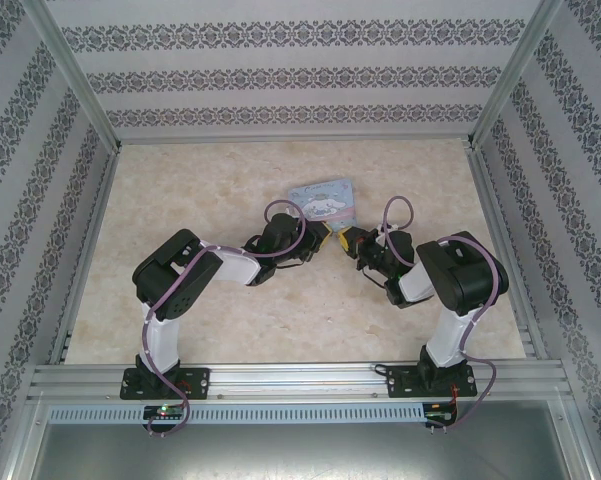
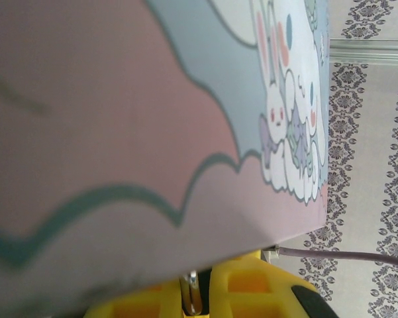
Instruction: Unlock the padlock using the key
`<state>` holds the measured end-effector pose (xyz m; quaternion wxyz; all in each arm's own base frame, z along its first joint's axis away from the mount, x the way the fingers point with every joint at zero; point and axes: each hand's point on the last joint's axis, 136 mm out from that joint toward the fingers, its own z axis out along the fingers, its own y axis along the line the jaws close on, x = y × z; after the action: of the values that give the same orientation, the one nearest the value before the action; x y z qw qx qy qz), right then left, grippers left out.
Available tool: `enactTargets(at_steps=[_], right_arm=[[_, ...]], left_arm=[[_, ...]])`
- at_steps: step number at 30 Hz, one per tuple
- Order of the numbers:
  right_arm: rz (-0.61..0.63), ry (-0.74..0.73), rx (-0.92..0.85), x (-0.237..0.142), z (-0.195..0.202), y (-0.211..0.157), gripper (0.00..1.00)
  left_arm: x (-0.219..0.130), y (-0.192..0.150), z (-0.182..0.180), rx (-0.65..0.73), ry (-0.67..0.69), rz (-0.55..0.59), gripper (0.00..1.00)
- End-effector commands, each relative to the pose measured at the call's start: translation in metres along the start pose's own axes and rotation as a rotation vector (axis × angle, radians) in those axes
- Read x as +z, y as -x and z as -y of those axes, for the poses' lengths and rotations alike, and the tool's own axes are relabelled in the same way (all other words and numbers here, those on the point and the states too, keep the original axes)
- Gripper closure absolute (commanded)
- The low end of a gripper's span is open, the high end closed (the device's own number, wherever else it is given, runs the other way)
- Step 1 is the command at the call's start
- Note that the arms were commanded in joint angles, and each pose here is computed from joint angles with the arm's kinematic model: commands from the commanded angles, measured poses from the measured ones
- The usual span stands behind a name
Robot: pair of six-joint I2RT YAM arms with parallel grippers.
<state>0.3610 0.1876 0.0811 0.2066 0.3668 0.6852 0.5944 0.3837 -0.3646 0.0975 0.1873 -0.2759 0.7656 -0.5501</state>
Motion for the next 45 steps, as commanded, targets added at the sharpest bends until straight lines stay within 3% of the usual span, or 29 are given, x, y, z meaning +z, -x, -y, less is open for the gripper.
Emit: enactTargets(at_steps=[1, 6, 13, 21, 27, 34, 39, 45], right_arm=[[-0.188, 0.141, -0.075, 0.011, -0.048, -0.05, 1.0], [-0.23, 0.18, -0.106, 0.013, -0.065, -0.067, 1.0], [-0.181, 0.099, -0.071, 0.015, -0.03, -0.045, 1.0], [-0.195, 0.132, -0.101, 0.018, -0.044, -0.044, 0.99], [-0.155, 0.114, -0.103, 0.007, -0.036, -0.027, 0.7], [-0.13, 0.083, -0.101, -0.009, -0.021, -0.016, 0.46], [-0.134, 0.019, -0.086, -0.023, 0.006, -0.015, 0.36], [-0.145, -0.041, -0.114, -0.037, 0.029, -0.017, 0.36]], left_arm=[[0.005, -0.049, 0.023, 0.032, -0.086, -0.18, 1.0], [0.007, -0.05, 0.022, 0.029, -0.086, -0.183, 1.0], [0.005, -0.05, 0.022, 0.031, -0.083, -0.183, 1.0], [0.005, -0.047, 0.01, 0.047, -0.046, -0.166, 1.0], [0.005, -0.036, -0.009, 0.085, 0.02, -0.116, 1.0], [0.003, -0.024, -0.021, 0.155, 0.095, -0.078, 1.0], [0.001, -0.015, -0.024, 0.196, 0.132, -0.062, 1.0], [0.001, -0.011, -0.026, 0.22, 0.156, -0.074, 1.0]])
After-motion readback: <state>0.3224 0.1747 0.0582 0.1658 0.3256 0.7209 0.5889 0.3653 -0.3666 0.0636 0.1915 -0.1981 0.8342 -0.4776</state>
